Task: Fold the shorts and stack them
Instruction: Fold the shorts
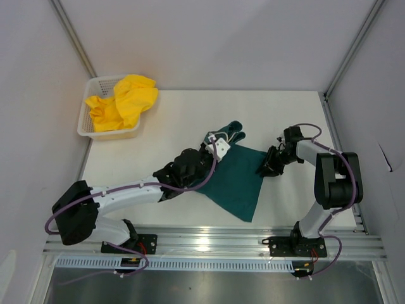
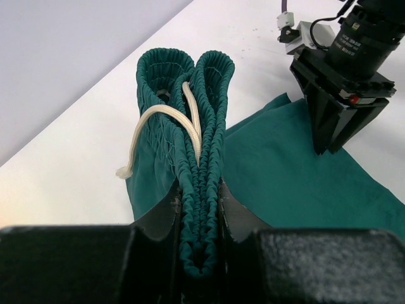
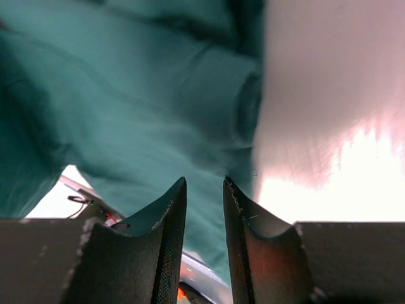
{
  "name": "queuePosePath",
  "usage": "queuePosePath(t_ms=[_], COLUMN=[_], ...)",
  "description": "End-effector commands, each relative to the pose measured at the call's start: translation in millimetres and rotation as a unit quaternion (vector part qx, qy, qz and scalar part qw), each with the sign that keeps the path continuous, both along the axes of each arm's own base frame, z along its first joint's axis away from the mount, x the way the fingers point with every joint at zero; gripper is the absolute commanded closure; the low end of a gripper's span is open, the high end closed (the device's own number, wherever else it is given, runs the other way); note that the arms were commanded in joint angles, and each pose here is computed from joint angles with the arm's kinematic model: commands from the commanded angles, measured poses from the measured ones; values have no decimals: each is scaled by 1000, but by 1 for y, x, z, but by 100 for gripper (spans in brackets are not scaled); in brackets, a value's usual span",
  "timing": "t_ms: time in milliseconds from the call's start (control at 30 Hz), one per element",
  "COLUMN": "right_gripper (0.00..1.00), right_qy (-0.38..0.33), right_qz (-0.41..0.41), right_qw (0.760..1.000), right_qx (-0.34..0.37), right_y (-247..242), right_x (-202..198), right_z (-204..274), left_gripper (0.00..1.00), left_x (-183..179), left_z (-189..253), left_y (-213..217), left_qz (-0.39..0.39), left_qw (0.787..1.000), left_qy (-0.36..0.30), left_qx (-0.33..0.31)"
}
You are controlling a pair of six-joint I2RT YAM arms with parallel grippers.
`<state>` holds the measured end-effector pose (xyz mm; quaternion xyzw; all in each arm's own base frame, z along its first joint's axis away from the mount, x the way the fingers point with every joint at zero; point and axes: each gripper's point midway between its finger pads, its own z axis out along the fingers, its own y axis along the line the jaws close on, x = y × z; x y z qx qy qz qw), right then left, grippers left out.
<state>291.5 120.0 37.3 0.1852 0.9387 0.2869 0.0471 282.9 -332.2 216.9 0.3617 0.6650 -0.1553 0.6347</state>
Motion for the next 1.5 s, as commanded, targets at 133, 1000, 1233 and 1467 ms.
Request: queuePosePath(t_ms=[133, 1000, 1233, 1467], right_gripper=[70, 71, 70, 70], right_qy=[19, 32, 33, 34], right_qz=[1, -2, -9, -12], right_qw=[999, 998, 998, 999], right_qx=[-50, -53, -50, -37], right_y=[-14, -16, -18, -15], right_x=[1, -1, 1, 3], right_z=[-31, -41, -41, -40], left_gripper=[100, 100, 100, 100], left_x=[-6, -41, -57, -74], left_z=[26, -20, -53, -82], left_y=[-29, -107, -111, -125], left_qz=[2, 16, 10, 16], left_qw=[999, 992, 994, 997], left_qy=[-51, -78, -45, 1], left_qx=[8, 94, 102, 71])
